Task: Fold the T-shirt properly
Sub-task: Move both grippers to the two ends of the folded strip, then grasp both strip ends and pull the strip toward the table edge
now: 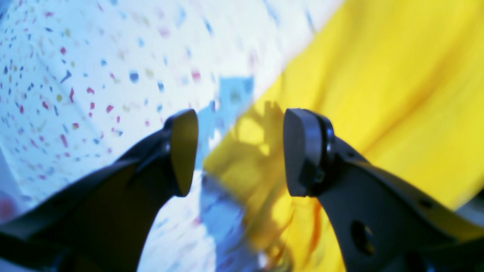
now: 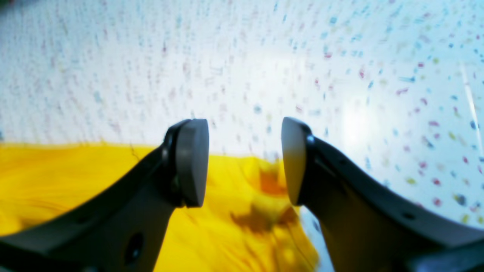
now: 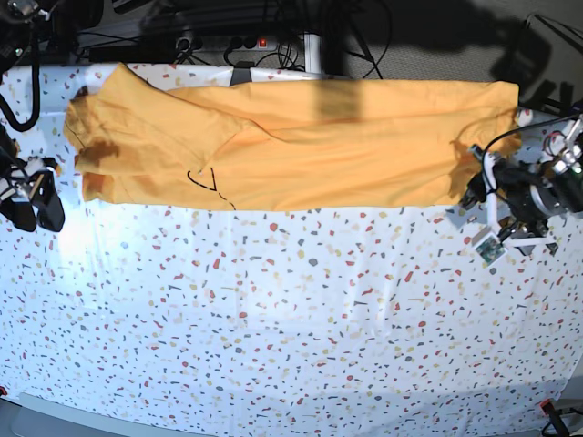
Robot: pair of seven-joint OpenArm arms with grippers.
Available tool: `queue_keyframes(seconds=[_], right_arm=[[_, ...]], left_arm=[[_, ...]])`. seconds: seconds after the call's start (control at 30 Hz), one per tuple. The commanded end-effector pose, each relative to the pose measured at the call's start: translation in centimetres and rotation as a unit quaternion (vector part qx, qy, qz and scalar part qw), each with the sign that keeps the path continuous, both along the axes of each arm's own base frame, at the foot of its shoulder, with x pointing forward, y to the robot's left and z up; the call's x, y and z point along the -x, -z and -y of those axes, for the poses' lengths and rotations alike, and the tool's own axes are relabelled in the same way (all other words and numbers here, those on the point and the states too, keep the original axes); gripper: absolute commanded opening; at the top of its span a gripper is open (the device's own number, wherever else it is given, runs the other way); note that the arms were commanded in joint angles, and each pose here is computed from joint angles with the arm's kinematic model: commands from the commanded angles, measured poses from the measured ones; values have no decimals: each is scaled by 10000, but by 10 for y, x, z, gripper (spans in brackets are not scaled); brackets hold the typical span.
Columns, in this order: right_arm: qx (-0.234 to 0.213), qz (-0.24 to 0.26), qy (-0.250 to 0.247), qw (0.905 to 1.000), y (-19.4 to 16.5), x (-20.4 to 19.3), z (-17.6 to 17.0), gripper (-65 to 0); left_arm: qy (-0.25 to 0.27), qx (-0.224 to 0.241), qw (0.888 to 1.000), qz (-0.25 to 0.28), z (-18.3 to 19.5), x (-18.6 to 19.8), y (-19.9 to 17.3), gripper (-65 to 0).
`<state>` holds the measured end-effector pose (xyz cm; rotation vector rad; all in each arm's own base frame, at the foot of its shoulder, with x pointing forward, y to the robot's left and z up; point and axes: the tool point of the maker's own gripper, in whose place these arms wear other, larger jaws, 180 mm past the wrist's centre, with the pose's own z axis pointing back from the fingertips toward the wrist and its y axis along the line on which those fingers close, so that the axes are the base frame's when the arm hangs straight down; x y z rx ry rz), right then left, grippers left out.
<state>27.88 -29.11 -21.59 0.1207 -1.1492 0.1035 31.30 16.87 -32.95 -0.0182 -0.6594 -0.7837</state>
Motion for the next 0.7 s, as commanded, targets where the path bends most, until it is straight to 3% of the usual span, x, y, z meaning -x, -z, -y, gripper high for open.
queue_keyframes(seconds=[0.0,0.07,0.2,0.47,0.67], right_arm=[[-129,220,7,9997,-6,-6,-3,-338],[-454,168,186,9987,8,-12,-4,-338],[-758,-125,460,9960,40,-16,1,-338],[-531,-1052,394,9923,99,-16,-7,-338],[-486,-1957,-69,9794,162,-12,-42,-338]], left_arm=[[-35,172,9998,34,8,-5,1,-304],[-235,483,9982,-256,23,-3,26,-304],[-597,582,9926,-879,31,5,65,-304],[-924,317,9891,-1104,15,27,92,-304],[-1020,195,9846,-1404,6,56,124,-304]])
